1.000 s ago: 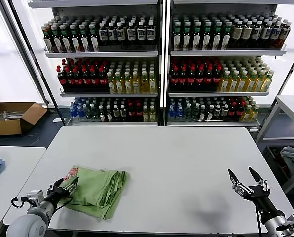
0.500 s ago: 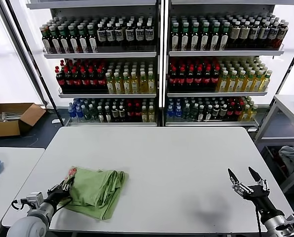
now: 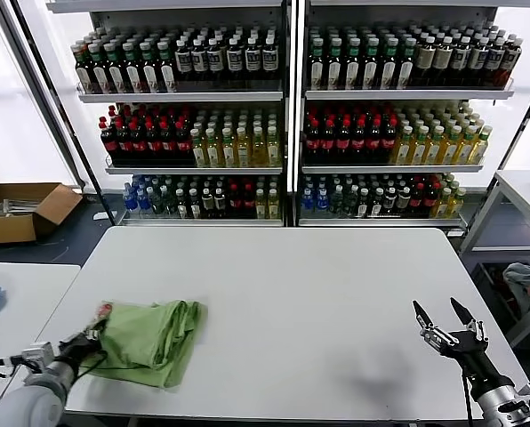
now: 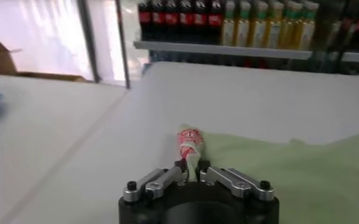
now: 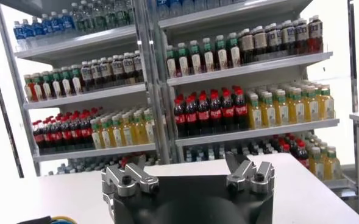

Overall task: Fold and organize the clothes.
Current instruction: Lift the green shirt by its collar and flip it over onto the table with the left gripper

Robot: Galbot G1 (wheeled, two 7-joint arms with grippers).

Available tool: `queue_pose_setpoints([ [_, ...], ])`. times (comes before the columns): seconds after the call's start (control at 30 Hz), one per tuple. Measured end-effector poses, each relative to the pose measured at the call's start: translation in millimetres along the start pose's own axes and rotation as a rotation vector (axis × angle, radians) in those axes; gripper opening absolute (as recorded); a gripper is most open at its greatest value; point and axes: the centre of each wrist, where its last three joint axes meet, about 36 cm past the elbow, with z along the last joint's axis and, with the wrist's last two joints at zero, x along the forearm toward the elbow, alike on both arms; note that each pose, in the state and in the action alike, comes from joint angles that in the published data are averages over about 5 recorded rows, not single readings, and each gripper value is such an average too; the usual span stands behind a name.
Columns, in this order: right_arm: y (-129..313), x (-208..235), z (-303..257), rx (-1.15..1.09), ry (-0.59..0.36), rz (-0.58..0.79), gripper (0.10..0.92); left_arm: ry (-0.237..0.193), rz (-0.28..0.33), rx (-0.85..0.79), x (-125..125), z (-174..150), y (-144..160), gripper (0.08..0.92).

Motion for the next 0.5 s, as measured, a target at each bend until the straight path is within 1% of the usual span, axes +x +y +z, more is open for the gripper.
queue_pose_setpoints([
  [0.17, 2.1, -1.9, 2.6, -0.010, -0.003, -0.003, 0.823, -0.045, -0.099, -0.021, 5.8, -29.5, 52.1, 0.145],
  [0.3, 4.9, -4.2, 4.5, -0.018, -0.005, -0.008, 0.823, -0.082, -0.177, -0.053, 16.6, -59.1, 91.5, 0.145],
  [0.4, 6.6, -5.0, 5.5, -0.022, -0.006, -0.011, 0.823, -0.113, -0.223, -0.077, 26.2, -81.3, 110.8, 0.145],
  [0.5, 7.3, -5.0, 6.9, -0.023, -0.005, -0.012, 0.823, -0.143, -0.251, -0.095, 34.4, -99.3, 118.5, 0.145],
])
